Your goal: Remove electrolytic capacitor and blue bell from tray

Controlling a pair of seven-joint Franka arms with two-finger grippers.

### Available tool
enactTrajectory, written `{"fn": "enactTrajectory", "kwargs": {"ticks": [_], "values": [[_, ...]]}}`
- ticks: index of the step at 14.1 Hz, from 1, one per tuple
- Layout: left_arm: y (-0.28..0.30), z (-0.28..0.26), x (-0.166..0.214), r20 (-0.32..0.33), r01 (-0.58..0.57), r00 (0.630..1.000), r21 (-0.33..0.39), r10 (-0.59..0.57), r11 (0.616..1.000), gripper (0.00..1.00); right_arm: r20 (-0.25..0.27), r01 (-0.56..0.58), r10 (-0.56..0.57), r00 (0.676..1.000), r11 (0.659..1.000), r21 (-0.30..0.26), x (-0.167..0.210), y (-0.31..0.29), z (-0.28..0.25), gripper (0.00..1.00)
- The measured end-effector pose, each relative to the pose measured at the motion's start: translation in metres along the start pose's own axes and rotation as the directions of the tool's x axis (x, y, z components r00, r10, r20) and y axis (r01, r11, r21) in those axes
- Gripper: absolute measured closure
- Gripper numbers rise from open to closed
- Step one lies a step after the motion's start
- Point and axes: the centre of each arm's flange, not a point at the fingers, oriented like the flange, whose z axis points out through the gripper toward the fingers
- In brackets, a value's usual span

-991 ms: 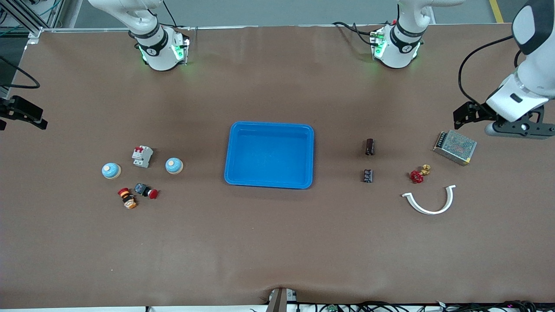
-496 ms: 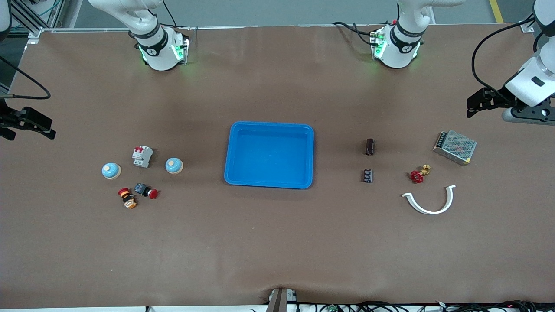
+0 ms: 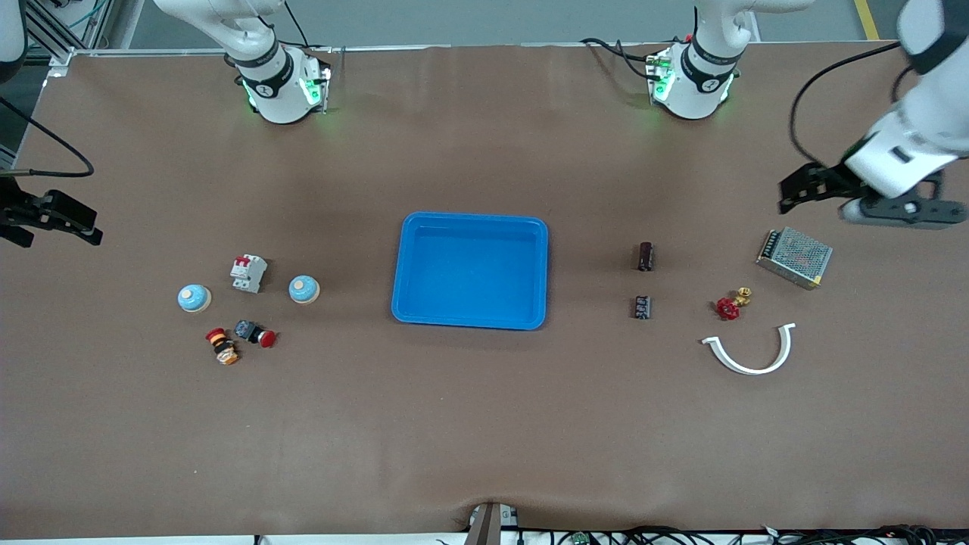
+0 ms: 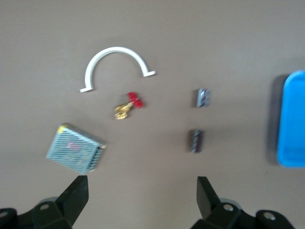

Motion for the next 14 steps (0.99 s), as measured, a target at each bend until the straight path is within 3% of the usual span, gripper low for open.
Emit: {"fn": "enactTrajectory", "kwargs": {"ticks": [3,10,14], "values": [[0.052,0.027,0.010,-0.001,0.040,0.999,0.001,-0.040,0.999,0.00,-0.006,-0.002,0.002,1.000,1.000,0.000,-0.001,0.000,-0.001,0.00],[0.050,0.035,0.014,0.004,0.052,0.999,0.001,-0.052,0.999,0.00,0.015,-0.008,0.008,1.000,1.000,0.008,-0.021,-0.003,-0.013,0.00],[0.048,0.038,0.015,0.007,0.055,0.998,0.001,-0.055,0.998,0.00,0.054,-0.006,0.005,0.999,1.000,0.012,-0.026,-0.005,-0.010,0.00]]}}
